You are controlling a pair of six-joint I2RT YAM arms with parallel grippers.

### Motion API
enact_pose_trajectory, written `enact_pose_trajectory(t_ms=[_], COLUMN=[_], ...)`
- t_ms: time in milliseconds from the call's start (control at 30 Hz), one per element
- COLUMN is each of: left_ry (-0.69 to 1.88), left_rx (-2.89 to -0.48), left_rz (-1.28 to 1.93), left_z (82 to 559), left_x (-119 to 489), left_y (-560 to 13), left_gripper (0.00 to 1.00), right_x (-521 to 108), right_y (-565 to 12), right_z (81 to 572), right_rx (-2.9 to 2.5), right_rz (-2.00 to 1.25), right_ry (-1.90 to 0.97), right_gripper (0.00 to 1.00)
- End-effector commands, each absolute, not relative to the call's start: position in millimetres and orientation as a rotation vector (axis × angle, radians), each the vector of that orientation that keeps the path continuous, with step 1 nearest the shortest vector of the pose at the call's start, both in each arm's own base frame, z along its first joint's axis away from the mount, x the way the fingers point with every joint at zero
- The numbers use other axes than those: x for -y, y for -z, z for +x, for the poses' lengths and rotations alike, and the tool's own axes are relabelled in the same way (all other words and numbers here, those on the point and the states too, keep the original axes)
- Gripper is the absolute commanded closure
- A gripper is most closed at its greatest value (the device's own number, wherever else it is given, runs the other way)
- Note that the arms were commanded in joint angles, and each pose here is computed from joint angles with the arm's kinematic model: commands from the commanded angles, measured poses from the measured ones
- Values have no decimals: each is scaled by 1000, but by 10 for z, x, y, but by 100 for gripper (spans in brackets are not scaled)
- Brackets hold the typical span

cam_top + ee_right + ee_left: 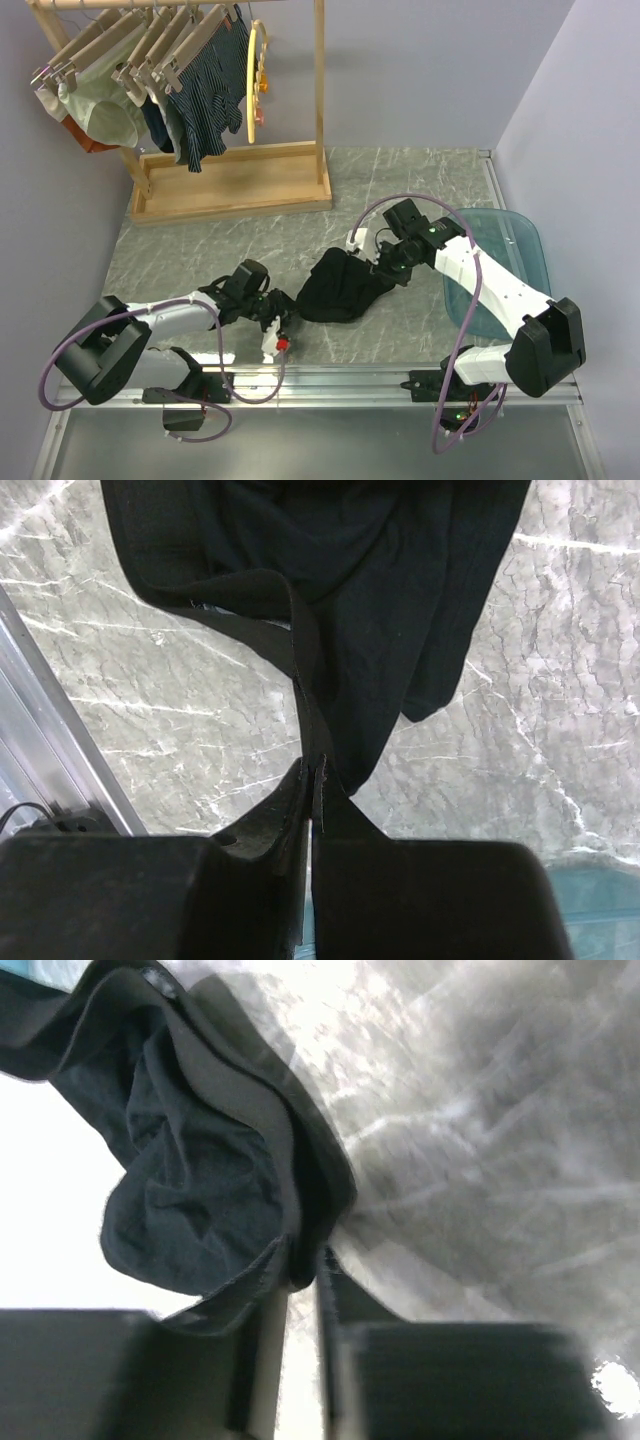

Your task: Clip the underwear to the hanger

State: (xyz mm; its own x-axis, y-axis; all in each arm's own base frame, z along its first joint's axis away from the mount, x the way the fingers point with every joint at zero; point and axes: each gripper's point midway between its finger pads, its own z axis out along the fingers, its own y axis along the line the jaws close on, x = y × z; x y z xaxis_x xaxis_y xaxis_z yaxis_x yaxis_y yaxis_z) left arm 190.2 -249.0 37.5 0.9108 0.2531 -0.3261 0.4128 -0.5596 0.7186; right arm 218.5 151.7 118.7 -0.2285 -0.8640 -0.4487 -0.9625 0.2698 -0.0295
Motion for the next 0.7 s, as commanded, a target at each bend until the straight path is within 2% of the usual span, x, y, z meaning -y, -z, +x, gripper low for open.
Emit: enact_pose_trajectory(t_ms=[0,33,100,133,200,233,267,300,333,433,533,667], left_ry=[293,364,386,429,435,515,510,553,556,591,583,613], left_rx=[-570,-715,-834,-994,-1090,-1210,-1219,-1338,-1359,-1538,-1604,-1688], left_rz=[2093,2058,1978,1922,1808,1747,1669,1553,1482,1224,992,900], left_z=[1964,1981,2152,2202,2456,2432,2587,2696,2819,3122,3390,3412], left_x=[2684,2693,2802,2758,2755,2701,2726,2627,2616,2408,2271,2195], left_y=[-597,-601,-854,-898,-1288,-1375,-1721,-1888,-2220,-2654,-3208,-3327], left_gripper=[86,89,96,99,100,100,100,100,100,100,100,100], right_x=[-1519,-1517,-1496,-1459,-1405,-1335,-1292,-1249,-1175,-1124,-1176,-1296], right_y=[-1301,-1312,-1368,-1456,-1576,-1741,-1832,-1910,-2139,-2609,-3056,-3377], right_z=[2222,2222,2258,2326,2431,2575,2668,2760,2922,3214,3443,3476], right_rx=[-2128,-2126,-2125,-2121,-2118,-2110,-2110,-2116,-2097,-2034,-1955,-1927], right_rz=[-1610,-1607,-1583,-1542,-1487,-1417,-1371,-1326,-1242,-1103,-978,-905], right_ry=[-352,-349,-336,-324,-304,-280,-268,-263,-247,-224,-220,-302], right_gripper=[100,100,100,100,100,100,100,100,100,100,100,100])
